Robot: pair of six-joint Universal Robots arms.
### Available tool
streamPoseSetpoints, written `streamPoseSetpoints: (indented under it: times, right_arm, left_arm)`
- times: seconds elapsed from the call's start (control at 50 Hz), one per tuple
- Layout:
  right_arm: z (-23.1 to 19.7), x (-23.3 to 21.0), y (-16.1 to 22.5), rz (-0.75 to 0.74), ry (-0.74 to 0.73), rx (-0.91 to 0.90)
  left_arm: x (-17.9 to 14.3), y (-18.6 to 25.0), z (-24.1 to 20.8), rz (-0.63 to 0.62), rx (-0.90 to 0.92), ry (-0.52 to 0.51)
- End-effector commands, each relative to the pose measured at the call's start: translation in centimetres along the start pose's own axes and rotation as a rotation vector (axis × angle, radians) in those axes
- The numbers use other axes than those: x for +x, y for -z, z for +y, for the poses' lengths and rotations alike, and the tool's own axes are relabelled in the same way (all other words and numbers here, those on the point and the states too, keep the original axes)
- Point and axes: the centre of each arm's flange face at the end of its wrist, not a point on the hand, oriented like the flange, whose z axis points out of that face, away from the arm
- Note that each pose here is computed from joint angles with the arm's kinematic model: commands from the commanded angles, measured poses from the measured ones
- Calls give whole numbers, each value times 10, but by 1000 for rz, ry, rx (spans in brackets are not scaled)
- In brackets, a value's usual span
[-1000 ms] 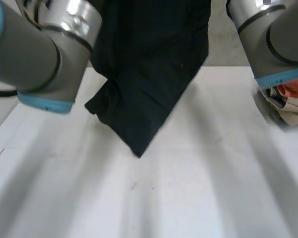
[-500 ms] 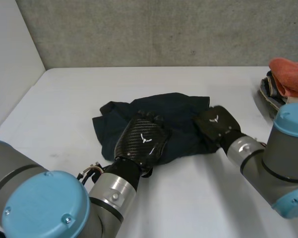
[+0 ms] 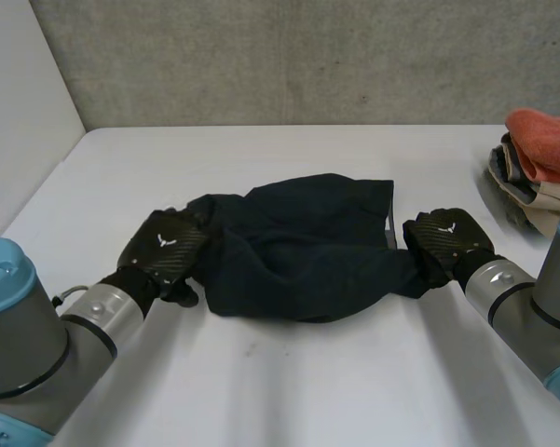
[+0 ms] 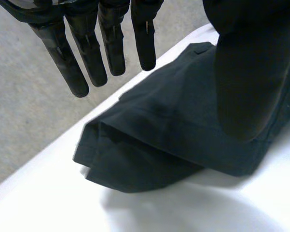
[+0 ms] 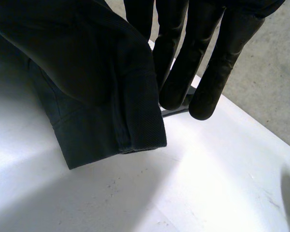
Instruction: Fold the laundry.
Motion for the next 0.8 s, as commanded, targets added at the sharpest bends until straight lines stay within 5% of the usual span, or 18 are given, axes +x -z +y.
streamPoseSetpoints:
  times: [0.02, 0.14, 0.64, 0.8]
  right_arm:
    - [0, -3, 0, -9, -1, 0]
    - [2, -4, 1, -12, -3, -5]
    - [6, -4, -1, -11, -6, -18]
    - [5, -1, -1, 4, 9, -20]
  left_arm:
    - [8, -7, 16, 48, -42, 65]
    - [33, -4, 17, 116, -46, 55]
    - [47, -33, 35, 153, -73, 40]
    - [41, -40, 27, 54, -75, 17]
